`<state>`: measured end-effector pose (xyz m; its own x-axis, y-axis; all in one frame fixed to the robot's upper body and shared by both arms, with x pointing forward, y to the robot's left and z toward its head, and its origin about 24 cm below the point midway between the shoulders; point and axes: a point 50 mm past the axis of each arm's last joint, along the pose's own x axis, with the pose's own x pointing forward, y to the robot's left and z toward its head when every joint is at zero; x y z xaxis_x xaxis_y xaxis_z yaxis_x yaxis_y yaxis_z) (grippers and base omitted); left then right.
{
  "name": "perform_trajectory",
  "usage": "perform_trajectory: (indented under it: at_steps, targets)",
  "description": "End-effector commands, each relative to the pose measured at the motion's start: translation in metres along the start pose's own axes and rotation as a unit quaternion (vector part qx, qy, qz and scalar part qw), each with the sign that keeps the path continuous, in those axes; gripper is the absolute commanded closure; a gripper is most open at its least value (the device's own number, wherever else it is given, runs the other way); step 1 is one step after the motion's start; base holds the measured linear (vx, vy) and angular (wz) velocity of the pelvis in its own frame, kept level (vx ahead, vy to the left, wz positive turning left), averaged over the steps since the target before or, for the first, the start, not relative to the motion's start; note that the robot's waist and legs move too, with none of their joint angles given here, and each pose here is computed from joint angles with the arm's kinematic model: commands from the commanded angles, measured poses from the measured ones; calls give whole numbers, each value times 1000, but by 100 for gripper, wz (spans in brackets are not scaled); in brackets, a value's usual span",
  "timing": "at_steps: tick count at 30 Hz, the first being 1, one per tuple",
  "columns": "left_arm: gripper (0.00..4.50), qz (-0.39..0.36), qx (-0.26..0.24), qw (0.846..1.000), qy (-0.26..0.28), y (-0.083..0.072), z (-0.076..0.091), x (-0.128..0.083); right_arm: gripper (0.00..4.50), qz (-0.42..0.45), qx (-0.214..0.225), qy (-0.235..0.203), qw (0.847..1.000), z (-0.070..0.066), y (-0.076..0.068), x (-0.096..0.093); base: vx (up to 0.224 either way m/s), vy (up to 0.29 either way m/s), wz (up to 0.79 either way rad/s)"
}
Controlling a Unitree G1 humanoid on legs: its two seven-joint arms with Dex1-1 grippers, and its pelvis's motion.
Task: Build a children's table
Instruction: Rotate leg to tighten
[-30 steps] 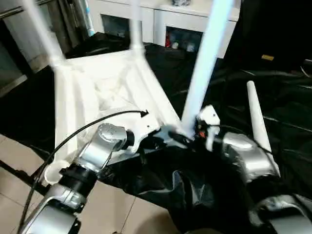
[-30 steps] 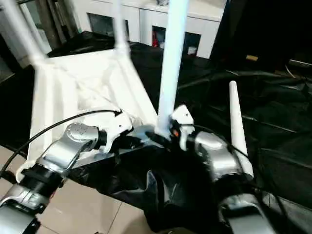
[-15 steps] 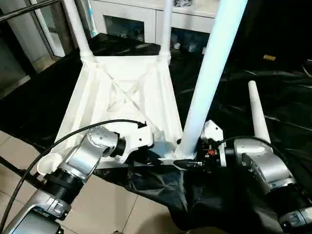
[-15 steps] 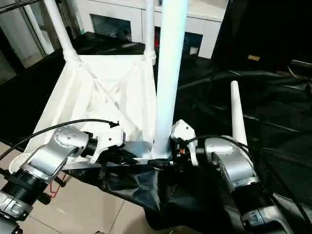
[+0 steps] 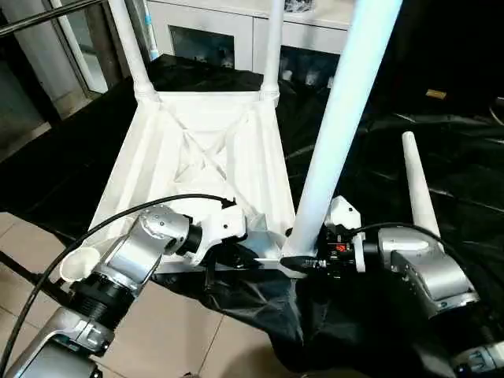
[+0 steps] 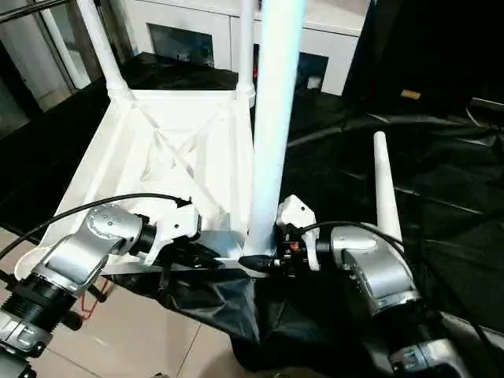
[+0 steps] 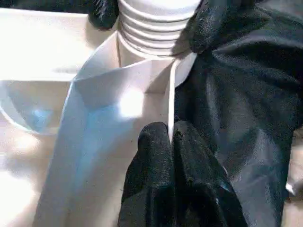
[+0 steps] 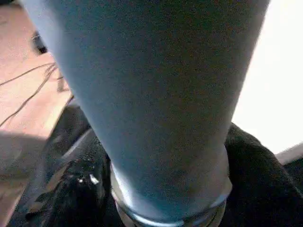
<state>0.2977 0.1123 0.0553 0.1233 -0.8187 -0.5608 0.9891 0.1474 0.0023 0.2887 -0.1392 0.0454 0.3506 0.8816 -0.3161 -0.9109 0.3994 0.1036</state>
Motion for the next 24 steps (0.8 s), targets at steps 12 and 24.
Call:
perform_trajectory:
  at_steps: [12,24]
  targets:
    - [450,146,-71,986,-23,22,37,55,173,-257,117,20,959,-22,-11,67,-13,-1,-1]
    - [450,17,13,999,-50,-3,34,47,64,-128,30,-32,991,-4,-10,43,0,0,0]
